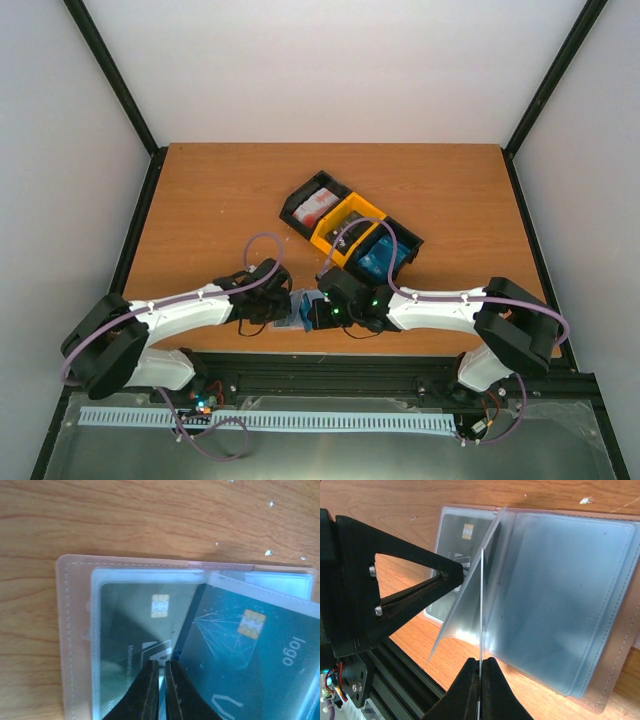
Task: Put the credit cards into the card holder
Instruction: Turn over the card slot in the card holder.
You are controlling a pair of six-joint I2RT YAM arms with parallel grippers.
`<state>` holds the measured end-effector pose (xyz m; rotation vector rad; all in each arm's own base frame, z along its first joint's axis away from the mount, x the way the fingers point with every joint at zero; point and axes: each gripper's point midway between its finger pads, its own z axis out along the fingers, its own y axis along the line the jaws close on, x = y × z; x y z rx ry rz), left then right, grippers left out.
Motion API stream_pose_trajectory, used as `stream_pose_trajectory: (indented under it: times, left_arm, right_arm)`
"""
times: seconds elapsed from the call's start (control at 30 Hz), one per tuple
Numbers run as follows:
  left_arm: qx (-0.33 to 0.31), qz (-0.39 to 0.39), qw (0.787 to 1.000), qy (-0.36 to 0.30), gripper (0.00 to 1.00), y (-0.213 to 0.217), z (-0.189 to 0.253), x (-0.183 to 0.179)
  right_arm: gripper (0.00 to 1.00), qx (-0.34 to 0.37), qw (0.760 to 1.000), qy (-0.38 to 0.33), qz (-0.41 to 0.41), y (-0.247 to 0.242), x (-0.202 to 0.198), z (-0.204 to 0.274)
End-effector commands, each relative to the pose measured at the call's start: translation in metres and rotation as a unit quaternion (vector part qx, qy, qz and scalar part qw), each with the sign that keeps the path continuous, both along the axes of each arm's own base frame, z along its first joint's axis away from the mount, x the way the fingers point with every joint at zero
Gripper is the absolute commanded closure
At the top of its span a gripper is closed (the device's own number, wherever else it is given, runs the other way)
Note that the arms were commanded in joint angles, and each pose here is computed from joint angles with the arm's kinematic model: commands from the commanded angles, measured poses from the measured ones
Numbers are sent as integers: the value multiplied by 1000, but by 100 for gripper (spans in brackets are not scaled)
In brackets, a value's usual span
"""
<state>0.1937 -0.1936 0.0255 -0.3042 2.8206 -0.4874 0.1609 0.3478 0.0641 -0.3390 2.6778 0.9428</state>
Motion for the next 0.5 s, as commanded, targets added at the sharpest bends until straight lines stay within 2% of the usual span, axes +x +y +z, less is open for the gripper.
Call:
stream_pose_trajectory:
  times: [0.0,0.3,0.47]
  left_arm:
    - [-9,-24,1000,17,92,-8,-7,-3]
    - [-63,-80,995,0,89,-32,9,-2]
    - [-29,-64,998,6,88,-21,3,0]
  right_arm:
    - [97,2,1000,-10,2,4,5,3]
    - [97,-1,1000,-17,-3,-1,6,7]
    - [97,3,1000,-18,2,1,5,8]
